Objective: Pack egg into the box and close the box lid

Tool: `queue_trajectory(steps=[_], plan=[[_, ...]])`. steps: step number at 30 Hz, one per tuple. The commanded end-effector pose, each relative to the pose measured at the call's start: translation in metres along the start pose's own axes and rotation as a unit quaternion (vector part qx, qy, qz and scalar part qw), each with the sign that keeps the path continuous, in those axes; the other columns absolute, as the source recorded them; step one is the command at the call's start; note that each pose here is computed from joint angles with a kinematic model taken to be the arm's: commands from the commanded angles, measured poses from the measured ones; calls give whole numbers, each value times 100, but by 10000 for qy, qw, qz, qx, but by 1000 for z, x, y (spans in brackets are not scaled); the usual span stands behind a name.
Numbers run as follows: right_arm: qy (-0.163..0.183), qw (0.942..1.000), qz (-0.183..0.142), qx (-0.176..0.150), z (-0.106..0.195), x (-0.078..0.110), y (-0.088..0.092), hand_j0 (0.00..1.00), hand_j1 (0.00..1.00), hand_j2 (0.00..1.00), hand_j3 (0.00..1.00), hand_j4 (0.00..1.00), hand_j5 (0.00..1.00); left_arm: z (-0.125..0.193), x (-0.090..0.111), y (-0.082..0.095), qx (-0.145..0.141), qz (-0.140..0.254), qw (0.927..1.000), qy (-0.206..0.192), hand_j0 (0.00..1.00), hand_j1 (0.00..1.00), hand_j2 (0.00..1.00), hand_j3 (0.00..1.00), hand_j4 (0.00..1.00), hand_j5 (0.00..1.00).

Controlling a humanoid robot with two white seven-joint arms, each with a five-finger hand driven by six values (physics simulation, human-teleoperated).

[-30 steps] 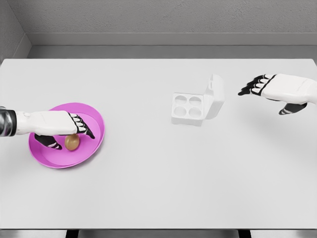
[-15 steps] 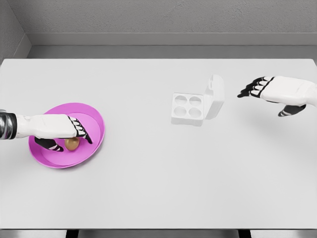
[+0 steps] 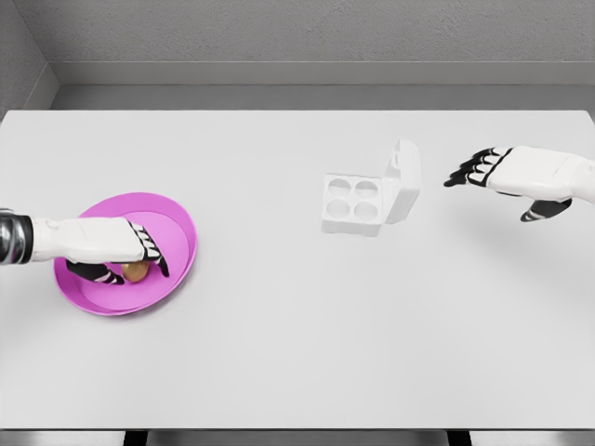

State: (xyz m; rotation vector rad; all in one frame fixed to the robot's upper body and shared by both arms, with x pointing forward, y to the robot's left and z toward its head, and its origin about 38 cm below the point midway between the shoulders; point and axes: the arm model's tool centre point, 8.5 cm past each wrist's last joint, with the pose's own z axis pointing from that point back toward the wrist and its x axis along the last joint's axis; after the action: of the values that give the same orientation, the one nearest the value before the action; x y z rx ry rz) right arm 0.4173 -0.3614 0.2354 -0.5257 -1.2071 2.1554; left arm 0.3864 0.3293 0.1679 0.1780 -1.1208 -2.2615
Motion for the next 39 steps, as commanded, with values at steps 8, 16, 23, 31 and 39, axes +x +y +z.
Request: queue_trajectory(steps=[8,16,23,31,39], plan=[[-13,10000,-23,11,-1,1,1,100,100,100,100,100,100,-1,1,0,-40,6,10000,-7,50,50,50,50,50,50],[-12,10000,-14,16,-1,1,1,100,100,100,100,100,100,-1,1,0,-55,6,10000,-7,43,43,43,43,43,43],[-67,9999,-27,88,-4,3,5,100,100,100,100,100,100,5,0,13,55,-117,9999,27,38,38,38,38,38,38],[-29,9999,-9,122,-1,1,5,100,100,100,100,100,100,-7,17,54,493,-494,9972,-269,38,38,38,38,38,38],[-32,9999,-8,119,-1,2,5,100,100,100,100,100,100,-30,32,82,819,-674,9927,-581,38,38,38,38,38,38]])
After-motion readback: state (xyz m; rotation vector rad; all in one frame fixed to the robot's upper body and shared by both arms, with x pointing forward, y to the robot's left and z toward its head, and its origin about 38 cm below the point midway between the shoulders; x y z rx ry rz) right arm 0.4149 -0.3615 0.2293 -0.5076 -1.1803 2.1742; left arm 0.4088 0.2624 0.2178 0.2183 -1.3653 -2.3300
